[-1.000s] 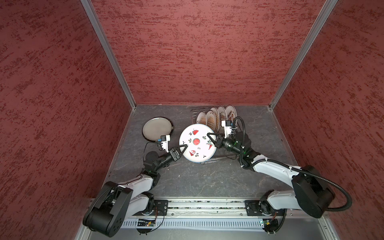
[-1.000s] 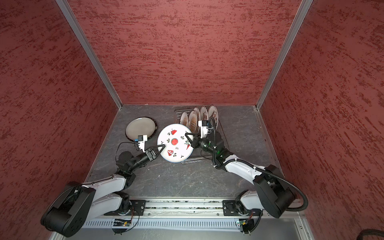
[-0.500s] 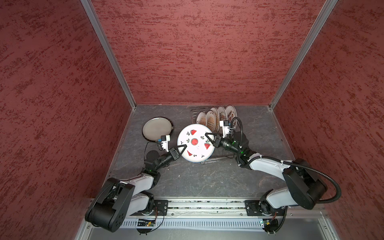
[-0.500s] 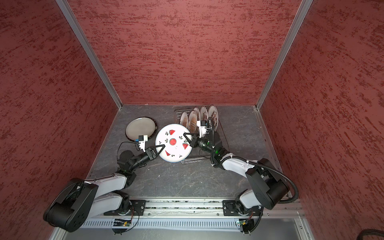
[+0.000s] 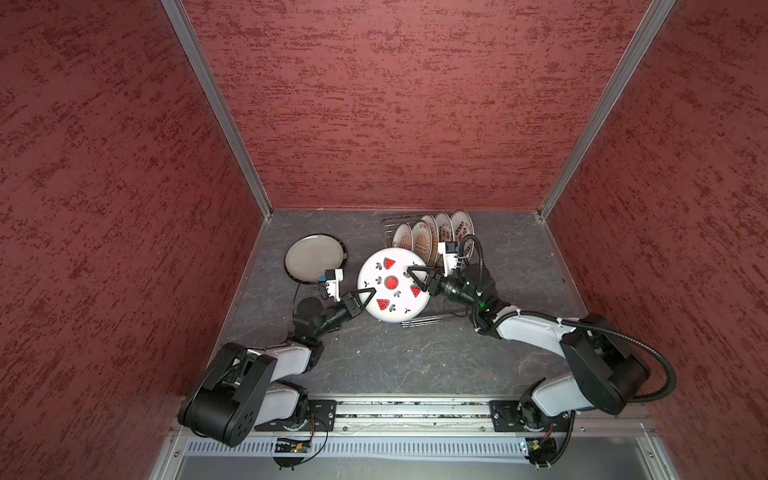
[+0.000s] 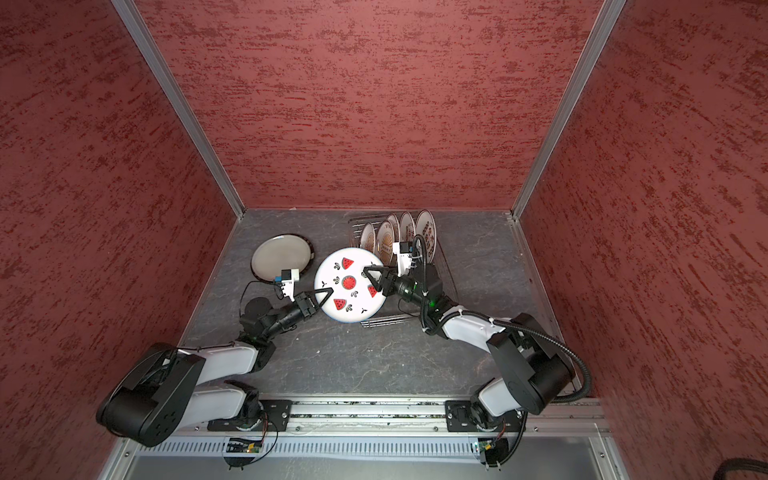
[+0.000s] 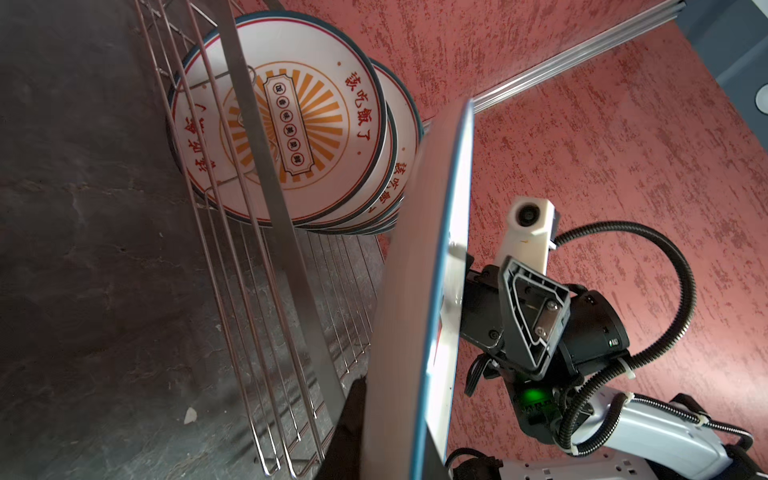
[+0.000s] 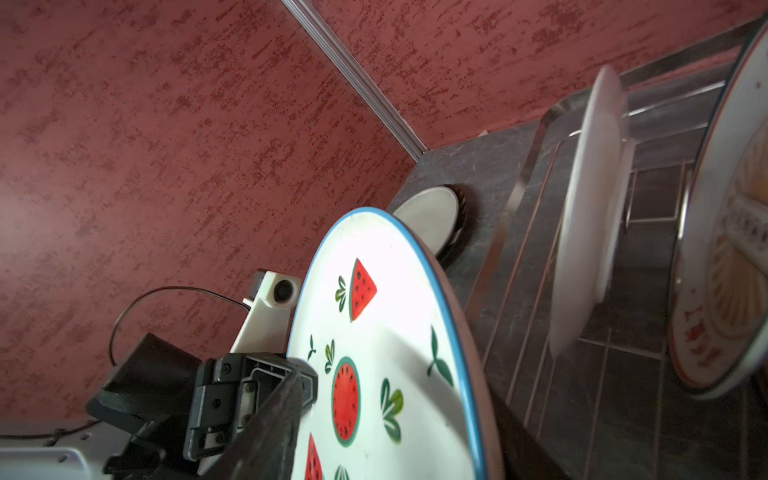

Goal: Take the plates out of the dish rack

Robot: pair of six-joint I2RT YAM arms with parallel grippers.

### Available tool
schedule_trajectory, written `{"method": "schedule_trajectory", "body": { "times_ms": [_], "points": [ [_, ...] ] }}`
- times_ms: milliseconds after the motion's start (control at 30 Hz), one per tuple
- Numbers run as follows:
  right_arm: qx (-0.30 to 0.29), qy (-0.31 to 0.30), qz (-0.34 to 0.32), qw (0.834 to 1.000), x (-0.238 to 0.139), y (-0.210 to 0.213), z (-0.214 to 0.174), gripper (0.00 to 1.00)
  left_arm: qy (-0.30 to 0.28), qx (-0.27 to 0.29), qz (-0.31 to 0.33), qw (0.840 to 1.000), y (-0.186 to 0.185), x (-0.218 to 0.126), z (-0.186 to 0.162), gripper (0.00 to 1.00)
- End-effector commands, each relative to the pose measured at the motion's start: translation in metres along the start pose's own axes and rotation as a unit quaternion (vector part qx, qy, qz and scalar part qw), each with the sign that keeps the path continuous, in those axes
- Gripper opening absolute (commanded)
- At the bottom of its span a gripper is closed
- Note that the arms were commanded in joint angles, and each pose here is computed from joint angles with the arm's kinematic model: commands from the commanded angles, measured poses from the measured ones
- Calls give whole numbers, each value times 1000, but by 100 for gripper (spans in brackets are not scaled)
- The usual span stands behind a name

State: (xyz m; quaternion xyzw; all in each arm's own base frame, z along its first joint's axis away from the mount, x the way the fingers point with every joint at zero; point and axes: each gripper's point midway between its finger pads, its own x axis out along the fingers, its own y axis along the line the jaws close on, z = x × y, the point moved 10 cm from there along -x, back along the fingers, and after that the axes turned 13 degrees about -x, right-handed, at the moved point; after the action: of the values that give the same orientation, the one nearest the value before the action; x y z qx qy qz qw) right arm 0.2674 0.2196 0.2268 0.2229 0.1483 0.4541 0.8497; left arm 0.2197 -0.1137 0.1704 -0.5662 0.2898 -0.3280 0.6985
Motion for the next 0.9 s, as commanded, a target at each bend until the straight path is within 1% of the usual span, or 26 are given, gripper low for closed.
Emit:
{"method": "schedule_trajectory", "body": {
  "times_ms": [0, 33, 367, 500, 600, 667, 867],
  "points": [
    [-36, -33, 36, 998, -7, 19, 15, 96, -16, 28, -55, 998, -32, 3, 10, 0],
    [-36, -31, 30, 998, -8, 18, 15, 99, -20, 27, -56, 998, -34, 3, 12, 0],
    [-53, -43, -7, 998, -17, 16, 15, 99, -47, 30, -65, 996, -52, -13, 16, 0],
    [-61, -60, -27, 996, -24, 16, 16, 99, -70, 32, -61, 995, -57, -23, 21, 0],
    [-67, -62, -49, 995, -28, 14, 16, 99, -90, 32, -56, 994, -60, -31, 27, 0],
    [-75, -52, -59, 994, -27, 13, 16, 99, -104, 28, -55, 993, -61, -37, 32, 0],
    [-102, -40, -36, 993, -23, 17, 15, 99, -169, 6, -51, 984, -58, -57, 50, 0]
  ]
}}
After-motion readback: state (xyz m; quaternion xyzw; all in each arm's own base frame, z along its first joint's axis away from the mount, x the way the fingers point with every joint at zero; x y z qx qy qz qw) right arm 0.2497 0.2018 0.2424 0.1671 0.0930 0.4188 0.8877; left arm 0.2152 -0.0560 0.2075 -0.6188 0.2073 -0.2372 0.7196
